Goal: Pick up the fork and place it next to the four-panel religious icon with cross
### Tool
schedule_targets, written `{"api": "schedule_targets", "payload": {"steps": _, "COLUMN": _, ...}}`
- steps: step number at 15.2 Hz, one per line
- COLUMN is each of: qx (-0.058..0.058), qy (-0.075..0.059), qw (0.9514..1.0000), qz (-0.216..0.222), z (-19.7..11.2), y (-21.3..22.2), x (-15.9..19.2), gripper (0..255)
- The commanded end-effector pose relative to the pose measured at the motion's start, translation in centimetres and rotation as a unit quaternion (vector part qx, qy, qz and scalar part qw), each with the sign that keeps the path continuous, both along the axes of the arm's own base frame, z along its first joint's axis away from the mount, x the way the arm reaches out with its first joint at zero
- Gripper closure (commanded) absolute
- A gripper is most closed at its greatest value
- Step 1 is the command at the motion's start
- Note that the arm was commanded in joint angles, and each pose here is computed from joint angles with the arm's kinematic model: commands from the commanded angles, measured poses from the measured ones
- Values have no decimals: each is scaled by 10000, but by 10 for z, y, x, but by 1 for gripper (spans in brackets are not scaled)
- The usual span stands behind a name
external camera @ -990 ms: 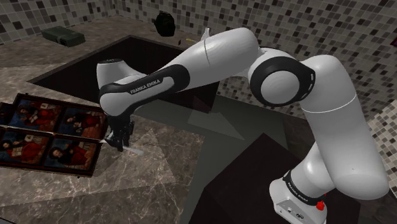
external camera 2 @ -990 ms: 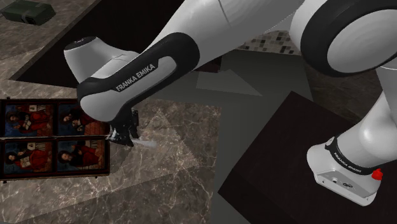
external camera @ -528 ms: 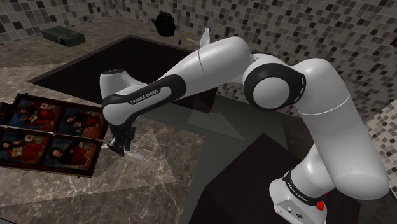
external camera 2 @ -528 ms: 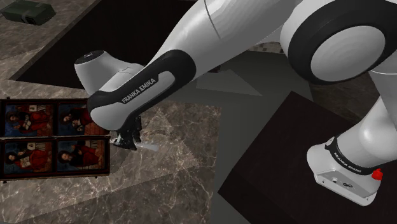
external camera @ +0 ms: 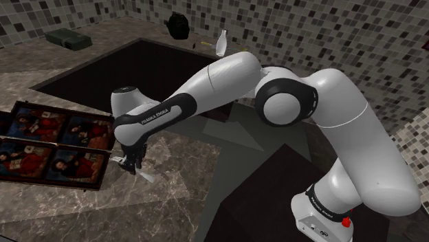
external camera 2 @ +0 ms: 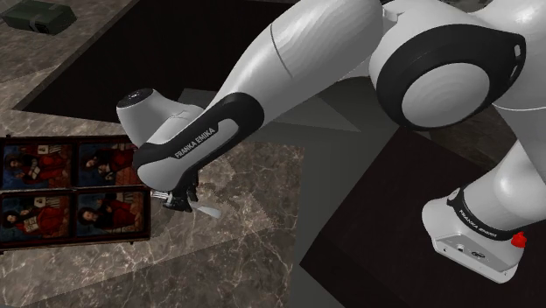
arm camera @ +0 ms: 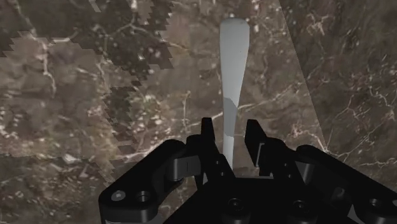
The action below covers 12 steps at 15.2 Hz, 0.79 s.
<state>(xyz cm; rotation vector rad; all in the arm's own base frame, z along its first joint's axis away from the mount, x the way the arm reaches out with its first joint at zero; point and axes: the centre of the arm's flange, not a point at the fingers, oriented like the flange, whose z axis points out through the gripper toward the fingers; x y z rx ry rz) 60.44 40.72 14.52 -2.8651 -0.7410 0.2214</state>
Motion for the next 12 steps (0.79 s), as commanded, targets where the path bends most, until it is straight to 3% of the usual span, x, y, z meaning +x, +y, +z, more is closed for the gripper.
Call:
{"api": "schedule_targets", "payload": {"steps": 1, "qx": -4, "qy": -5, "qw": 10000, "qz": -9, "z": -11, "y": -1, "x": 0, "gripper": 255}}
{"api": "schedule_targets", "payload": {"steps": 4, "qx": -4, "qy": -5, "qw": 10000, "qz": -9, "z": -27, "y": -1, "x": 0, "gripper": 255}}
{"api": "schedule_targets", "payload": {"steps": 11, "qx": -4, "qy": -5, "qw": 10000, "qz": -9, "z": -27, "y": -1, "x": 0, "gripper": 255}}
{"api": "schedule_targets", "payload": {"steps": 12, "qx": -3, "qy": -5, "qw": 10000, "qz": -9, "z": -27, "y": -1, "x": 0, "gripper": 0}}
